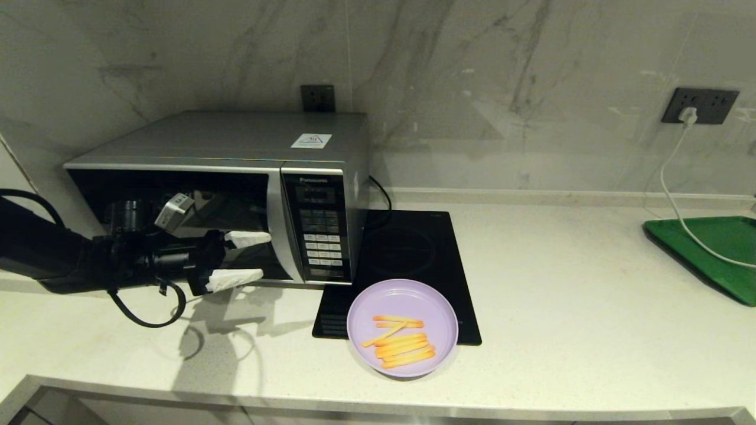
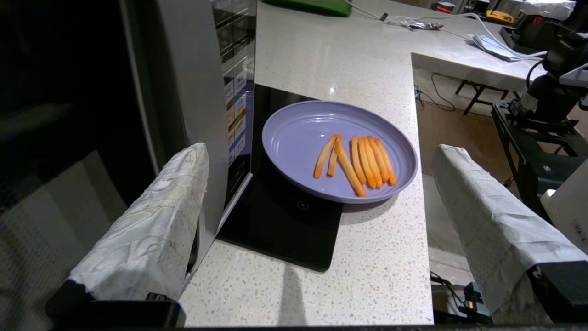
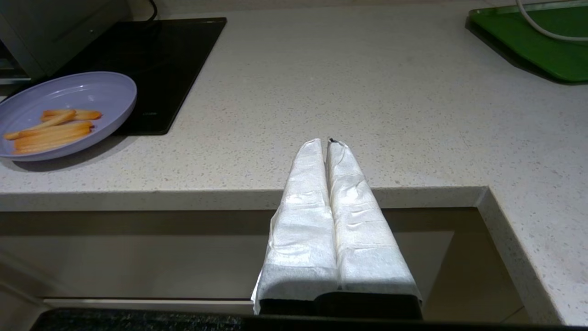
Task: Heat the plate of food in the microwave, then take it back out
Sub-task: Open the microwave oven
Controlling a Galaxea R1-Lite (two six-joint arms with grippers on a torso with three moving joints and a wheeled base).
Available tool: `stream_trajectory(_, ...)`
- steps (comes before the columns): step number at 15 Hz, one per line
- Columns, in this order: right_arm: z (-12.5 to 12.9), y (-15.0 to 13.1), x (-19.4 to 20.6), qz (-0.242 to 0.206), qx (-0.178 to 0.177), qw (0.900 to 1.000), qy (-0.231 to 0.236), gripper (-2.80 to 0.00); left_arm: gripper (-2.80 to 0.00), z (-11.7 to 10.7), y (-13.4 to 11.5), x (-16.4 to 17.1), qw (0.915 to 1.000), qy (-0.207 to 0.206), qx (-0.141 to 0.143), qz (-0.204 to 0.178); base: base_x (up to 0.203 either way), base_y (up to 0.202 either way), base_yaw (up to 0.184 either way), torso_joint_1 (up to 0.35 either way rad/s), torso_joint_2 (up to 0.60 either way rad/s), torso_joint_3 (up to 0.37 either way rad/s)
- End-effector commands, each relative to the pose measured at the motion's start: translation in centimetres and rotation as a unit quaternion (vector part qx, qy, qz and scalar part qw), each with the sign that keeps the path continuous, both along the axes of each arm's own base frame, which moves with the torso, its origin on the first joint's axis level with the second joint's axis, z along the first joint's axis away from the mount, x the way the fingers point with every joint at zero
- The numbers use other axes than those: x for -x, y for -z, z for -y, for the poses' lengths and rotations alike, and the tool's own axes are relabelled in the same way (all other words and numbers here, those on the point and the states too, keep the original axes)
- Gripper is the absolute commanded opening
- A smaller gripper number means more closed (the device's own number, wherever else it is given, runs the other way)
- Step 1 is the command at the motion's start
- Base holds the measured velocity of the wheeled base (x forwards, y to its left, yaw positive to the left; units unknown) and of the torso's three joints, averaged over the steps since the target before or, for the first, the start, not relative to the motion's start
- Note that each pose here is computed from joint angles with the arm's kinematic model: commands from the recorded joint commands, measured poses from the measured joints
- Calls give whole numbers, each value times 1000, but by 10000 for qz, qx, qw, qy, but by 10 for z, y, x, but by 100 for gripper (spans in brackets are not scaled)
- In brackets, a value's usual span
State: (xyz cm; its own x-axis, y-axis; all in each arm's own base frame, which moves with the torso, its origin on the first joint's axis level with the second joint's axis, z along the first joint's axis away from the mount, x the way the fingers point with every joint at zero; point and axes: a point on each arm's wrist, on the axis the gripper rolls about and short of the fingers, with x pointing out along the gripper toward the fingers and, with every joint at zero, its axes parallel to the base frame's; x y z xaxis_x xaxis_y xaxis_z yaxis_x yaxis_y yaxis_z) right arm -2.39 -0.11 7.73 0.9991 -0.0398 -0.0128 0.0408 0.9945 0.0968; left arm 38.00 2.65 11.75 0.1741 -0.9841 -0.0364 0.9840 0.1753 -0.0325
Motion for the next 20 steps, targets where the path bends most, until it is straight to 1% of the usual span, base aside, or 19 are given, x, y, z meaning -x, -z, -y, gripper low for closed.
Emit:
stream_trajectory(1, 0, 0, 0, 1, -3, 10000, 1, -280, 0, 0, 3, -2, 10000, 27, 19, 13, 0, 0, 0, 0, 0, 0)
stream_trajectory(2, 0, 0, 0, -4, -3, 10000, 1, -280, 0, 0, 5, -3, 10000, 26, 14, 35, 0, 0, 0, 0, 0, 0)
stream_trajectory(4, 0, 0, 0, -4, -3, 10000, 1, -280, 0, -3, 8, -10, 9994, -1, -31, 330, 0, 0, 0, 0, 0, 0)
stream_trajectory(7, 0, 0, 0, 3, -3, 10000, 1, -280, 0, -7, 12, -15, 9993, -45, -42, 369, 0, 0, 0, 0, 0, 0)
stream_trajectory(8, 0, 0, 0, 3, -3, 10000, 1, -280, 0, -8, 12, -17, 9988, -49, -57, 476, 0, 0, 0, 0, 0, 0)
stream_trajectory(9, 0, 0, 0, 0, -3, 10000, 1, -280, 0, -8, 11, -18, 9987, -52, -61, 501, 0, 0, 0, 0, 0, 0)
stream_trajectory(15, 0, 0, 0, 3, -3, 10000, 1, -280, 0, -7, 9, -16, 9987, -14, -38, 502, 0, 0, 0, 0, 0, 0)
stream_trajectory(20, 0, 0, 0, 3, -3, 10000, 1, -280, 0, -5, 11, -16, 9992, 43, 0, 400, 0, 0, 0, 0, 0, 0)
